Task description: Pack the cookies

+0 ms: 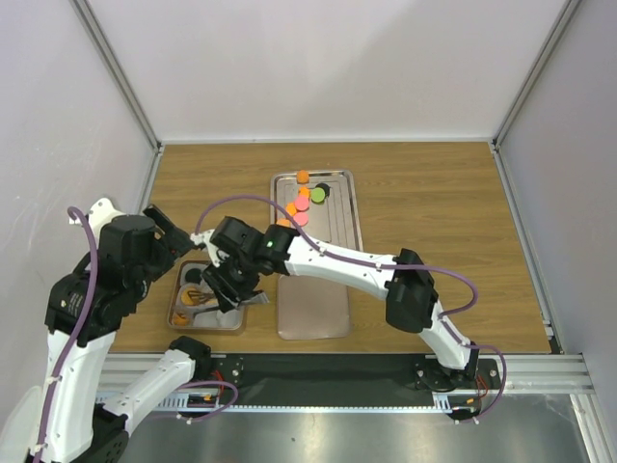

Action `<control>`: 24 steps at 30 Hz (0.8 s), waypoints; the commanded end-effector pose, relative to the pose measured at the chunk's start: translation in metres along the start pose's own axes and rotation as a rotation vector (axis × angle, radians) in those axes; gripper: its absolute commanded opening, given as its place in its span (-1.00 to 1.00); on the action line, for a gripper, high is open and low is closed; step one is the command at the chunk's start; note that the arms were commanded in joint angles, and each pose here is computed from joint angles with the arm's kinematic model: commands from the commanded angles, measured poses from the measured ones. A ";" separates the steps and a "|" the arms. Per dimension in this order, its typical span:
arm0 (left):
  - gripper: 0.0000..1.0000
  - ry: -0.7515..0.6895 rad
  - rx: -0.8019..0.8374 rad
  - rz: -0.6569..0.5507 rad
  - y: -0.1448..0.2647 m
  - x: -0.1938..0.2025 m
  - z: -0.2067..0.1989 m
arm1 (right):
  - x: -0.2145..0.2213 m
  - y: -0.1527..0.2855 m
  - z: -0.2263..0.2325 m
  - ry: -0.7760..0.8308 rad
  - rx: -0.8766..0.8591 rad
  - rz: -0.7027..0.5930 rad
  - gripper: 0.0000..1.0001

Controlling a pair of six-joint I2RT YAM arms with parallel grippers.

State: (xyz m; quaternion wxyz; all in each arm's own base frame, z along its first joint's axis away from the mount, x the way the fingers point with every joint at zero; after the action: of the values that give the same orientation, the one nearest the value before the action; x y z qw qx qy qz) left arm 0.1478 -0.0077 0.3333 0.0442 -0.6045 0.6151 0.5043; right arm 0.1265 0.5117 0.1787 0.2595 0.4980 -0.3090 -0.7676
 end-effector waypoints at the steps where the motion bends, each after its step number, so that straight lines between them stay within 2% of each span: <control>1: 0.99 -0.031 0.001 0.021 0.002 0.000 -0.003 | -0.029 0.043 0.009 0.011 -0.006 -0.118 0.04; 5: 0.99 -0.028 0.017 0.021 0.003 -0.001 -0.006 | -0.030 0.056 -0.006 -0.013 0.036 -0.129 0.03; 10: 0.98 -0.027 0.045 0.035 0.005 -0.002 -0.013 | -0.037 0.099 -0.042 -0.103 0.131 -0.197 0.02; 13: 0.98 -0.027 0.078 0.038 0.005 -0.002 -0.020 | -0.027 0.127 -0.087 -0.190 0.266 -0.220 0.04; 14: 0.97 -0.030 0.116 0.048 0.004 -0.002 -0.029 | -0.014 0.134 -0.117 -0.251 0.345 -0.206 0.04; 18: 0.97 -0.034 0.185 0.072 0.001 0.000 -0.048 | 0.024 0.166 -0.189 -0.397 0.522 -0.161 0.06; 21: 0.97 -0.041 0.223 0.068 0.000 -0.003 -0.059 | 0.052 0.177 -0.228 -0.474 0.599 -0.119 0.07; 24: 0.97 -0.063 0.240 0.056 -0.001 -0.007 -0.066 | 0.064 0.179 -0.248 -0.499 0.628 -0.101 0.06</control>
State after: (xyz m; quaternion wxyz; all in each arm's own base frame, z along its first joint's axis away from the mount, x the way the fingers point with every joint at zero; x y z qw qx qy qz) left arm 0.1770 -0.0397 0.3451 0.0797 -0.5590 0.6731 0.4776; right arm 0.3460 0.3002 0.1951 -0.0232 0.3652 -0.5417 -0.7568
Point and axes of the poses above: each gripper's point midway between its finger pads, its own y axis back along the fingers, its own z axis along the line the jaws close on, x = y × z, the point moved 3 cm from there along y, back along the fingers, and after that the axes turned 10 degrees about y, right-handed, at the moved point
